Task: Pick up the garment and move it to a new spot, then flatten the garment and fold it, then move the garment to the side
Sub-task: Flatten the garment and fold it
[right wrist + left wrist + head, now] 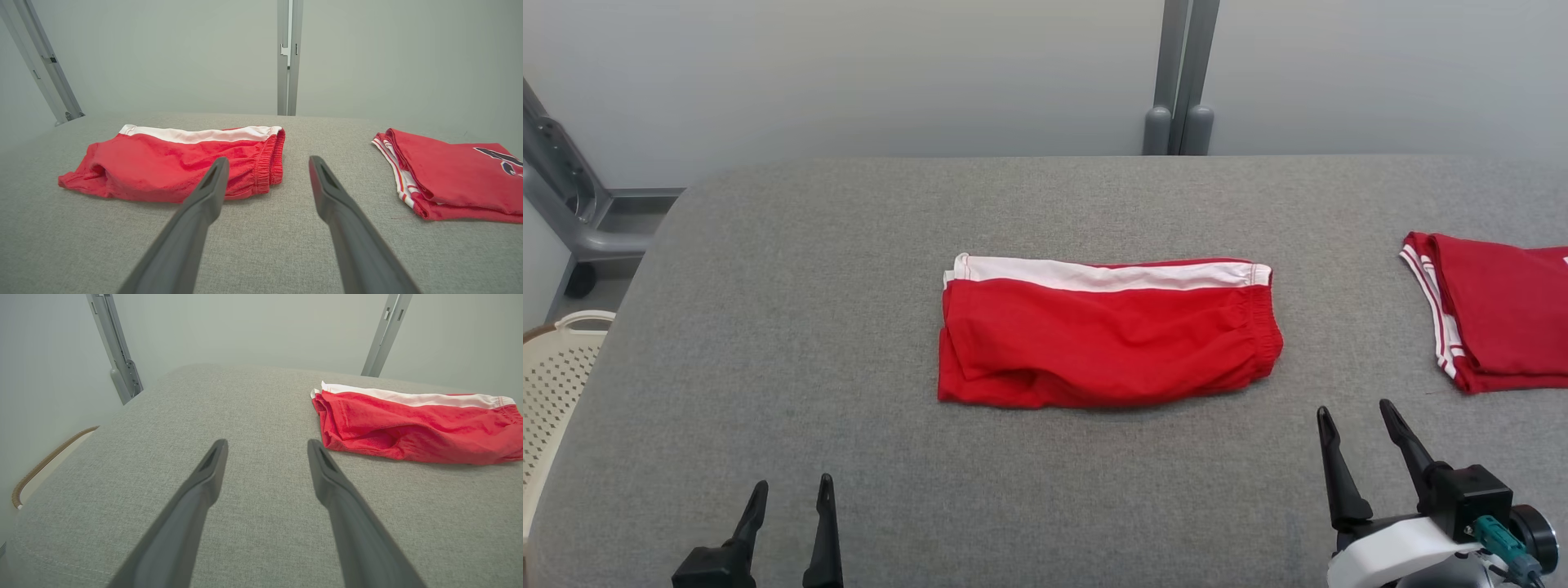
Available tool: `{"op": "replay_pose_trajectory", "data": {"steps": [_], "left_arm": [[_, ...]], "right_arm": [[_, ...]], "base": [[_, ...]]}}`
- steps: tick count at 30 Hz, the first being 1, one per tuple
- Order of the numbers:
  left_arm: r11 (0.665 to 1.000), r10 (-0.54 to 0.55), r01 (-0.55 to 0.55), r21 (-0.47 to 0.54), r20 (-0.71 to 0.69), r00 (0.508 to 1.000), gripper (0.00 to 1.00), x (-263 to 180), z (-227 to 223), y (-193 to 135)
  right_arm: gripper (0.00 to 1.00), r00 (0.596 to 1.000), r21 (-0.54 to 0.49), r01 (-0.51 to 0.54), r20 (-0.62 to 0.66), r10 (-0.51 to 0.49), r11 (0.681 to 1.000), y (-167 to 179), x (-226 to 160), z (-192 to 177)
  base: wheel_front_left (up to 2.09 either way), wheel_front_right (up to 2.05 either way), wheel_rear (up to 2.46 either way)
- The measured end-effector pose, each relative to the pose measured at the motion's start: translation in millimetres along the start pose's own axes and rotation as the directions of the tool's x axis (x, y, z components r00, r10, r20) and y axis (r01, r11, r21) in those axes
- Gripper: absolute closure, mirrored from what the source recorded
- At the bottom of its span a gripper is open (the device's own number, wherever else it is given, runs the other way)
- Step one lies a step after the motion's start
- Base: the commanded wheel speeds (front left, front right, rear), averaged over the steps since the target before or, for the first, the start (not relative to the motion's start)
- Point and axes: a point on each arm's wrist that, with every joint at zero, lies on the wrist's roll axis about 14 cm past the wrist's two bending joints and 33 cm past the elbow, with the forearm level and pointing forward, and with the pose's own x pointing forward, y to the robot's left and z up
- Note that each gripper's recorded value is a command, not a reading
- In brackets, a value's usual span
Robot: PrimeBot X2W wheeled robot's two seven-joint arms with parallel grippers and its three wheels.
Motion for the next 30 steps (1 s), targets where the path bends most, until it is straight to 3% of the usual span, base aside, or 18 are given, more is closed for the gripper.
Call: {"op": "replay_pose_trajectory", "data": {"steps": [23,30], "left_arm": [[1.0,0.021,-0.021,0.014,-0.02,1.0,0.0,-3,-2,8],[1.0,0.011,-0.011,0.014,-0.035,0.999,0.0,0,-5,4]], "right_arm": [[0.0,0.999,-0.014,-0.002,-0.049,0.002,1.0,0,-1,-13],[0.0,0.985,-0.036,0.016,-0.173,-0.022,0.999,-10,30,-9]], "base": [[0.0,0.0,0.0],[0.0,0.0,0.0]]}}
